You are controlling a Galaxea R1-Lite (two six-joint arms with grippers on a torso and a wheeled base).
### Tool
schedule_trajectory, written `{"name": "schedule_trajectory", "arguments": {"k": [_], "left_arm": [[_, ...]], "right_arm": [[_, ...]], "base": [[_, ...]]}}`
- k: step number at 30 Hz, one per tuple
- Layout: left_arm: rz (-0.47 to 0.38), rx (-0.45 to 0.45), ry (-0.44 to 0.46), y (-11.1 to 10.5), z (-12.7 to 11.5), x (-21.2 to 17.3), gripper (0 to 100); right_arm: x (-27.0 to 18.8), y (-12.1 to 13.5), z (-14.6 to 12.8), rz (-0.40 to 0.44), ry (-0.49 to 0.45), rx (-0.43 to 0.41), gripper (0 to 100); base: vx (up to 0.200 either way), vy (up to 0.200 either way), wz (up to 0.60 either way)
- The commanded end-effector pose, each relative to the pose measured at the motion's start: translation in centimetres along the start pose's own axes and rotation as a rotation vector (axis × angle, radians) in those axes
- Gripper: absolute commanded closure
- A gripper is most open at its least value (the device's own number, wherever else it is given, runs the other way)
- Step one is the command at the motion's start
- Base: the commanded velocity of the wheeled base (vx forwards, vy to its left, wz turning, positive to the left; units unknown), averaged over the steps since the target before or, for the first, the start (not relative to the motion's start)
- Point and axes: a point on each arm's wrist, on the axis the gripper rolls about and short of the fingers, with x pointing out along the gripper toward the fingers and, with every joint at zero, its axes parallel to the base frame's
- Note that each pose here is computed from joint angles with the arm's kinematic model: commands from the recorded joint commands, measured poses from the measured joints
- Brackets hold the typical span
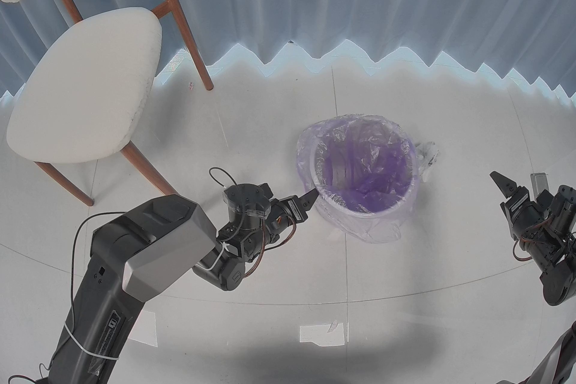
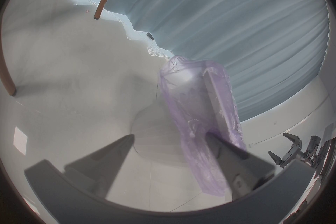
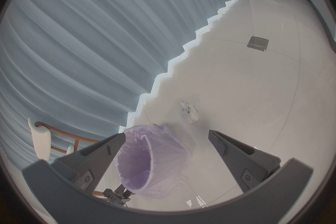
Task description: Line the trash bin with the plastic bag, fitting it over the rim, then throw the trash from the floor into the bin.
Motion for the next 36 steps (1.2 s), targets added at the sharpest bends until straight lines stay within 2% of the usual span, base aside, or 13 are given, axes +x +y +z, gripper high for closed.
{"name": "schedule_trajectory", "arguments": {"k": [1,10,13,16,17,23,26,36], "left_arm": [[-0.001,0.0,0.001,0.2,-0.3,0.4,100],[0.019,-0.002,-0.008,0.8,-0.2,0.4,100],[0.048,-0.003,-0.015,1.3,-0.6,0.4,100],[0.078,-0.006,-0.008,2.2,-1.2,0.3,100],[0.111,-0.013,-0.004,3.4,-2.1,0.3,100],[0.187,-0.031,0.011,5.8,-3.9,0.0,100],[0.193,-0.073,0.001,5.8,-3.9,0.1,100],[0.174,-0.071,-0.013,4.9,-3.0,0.2,100]], "right_arm": [[-0.3,0.0,0.2,0.006,-0.013,-0.001,0],[-0.5,0.2,0.3,0.014,-0.02,-0.003,0],[-0.5,0.1,0.3,0.009,-0.019,-0.002,0],[-0.6,0.2,0.3,0.009,-0.019,-0.002,0],[-0.6,0.2,0.3,0.009,-0.019,-0.003,0],[-1.1,0.0,0.5,0.0,-0.027,-0.002,0],[-1.3,-0.2,0.4,-0.013,-0.024,0.002,0],[-1.5,-0.3,0.6,-0.021,-0.031,0.004,0]], "base": [[0.0,0.0,0.0],[0.0,0.0,0.0],[0.0,0.0,0.0],[0.0,0.0,0.0],[0.0,0.0,0.0],[0.0,0.0,0.0],[0.0,0.0,0.0],[0.0,0.0,0.0]]}}
